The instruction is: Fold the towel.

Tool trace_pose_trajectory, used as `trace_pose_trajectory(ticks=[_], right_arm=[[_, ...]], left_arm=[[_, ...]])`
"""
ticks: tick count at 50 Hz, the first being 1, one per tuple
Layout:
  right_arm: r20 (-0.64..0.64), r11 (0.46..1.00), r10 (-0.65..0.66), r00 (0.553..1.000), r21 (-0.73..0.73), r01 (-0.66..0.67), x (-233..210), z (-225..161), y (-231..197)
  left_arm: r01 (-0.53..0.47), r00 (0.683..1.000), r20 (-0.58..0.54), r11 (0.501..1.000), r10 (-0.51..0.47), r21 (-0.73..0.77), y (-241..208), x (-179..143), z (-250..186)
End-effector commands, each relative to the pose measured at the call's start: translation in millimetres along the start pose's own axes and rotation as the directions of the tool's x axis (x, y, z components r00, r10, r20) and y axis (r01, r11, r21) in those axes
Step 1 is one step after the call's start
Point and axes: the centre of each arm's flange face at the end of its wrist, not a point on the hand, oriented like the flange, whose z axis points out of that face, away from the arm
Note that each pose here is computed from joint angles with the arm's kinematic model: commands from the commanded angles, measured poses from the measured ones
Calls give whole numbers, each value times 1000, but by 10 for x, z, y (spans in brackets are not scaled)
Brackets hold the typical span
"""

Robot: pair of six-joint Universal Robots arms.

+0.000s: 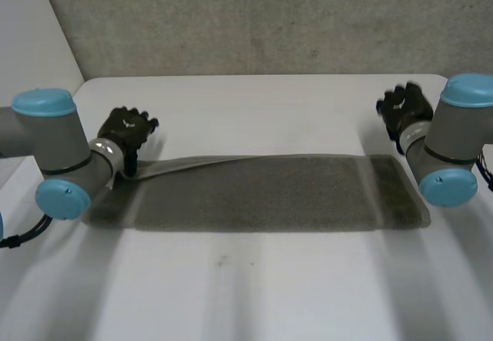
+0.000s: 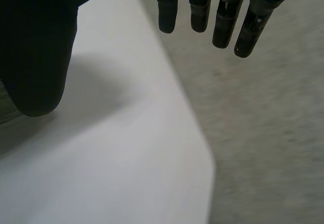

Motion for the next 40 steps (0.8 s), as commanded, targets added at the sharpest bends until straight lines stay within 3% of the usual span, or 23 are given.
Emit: trace_pose_trajectory(ticks=[1,6,12,17,21,40], right_arm=[[-140,989,91,986,130,-73,397,-116,-302],[-128,981,160,979,127,-144,531,-363,-381],[55,978,208,977,-29,-207,335,-829,-197],[208,946,293,933,-204,-251,147,-1103,144],[280,924,351,894,-259,-281,6,-1261,335],[173,926,342,924,-228,-301,32,-1087,772]], left_arm=[[1,998,56,997,-5,77,-329,-172,-184],[38,997,67,994,-46,105,-515,-258,-443],[143,987,54,983,-150,114,-577,-247,-844],[233,971,35,967,-238,104,-486,-155,-1044],[303,952,17,949,-306,84,-346,-33,-1149],[315,948,12,947,-317,67,-255,34,-1184]])
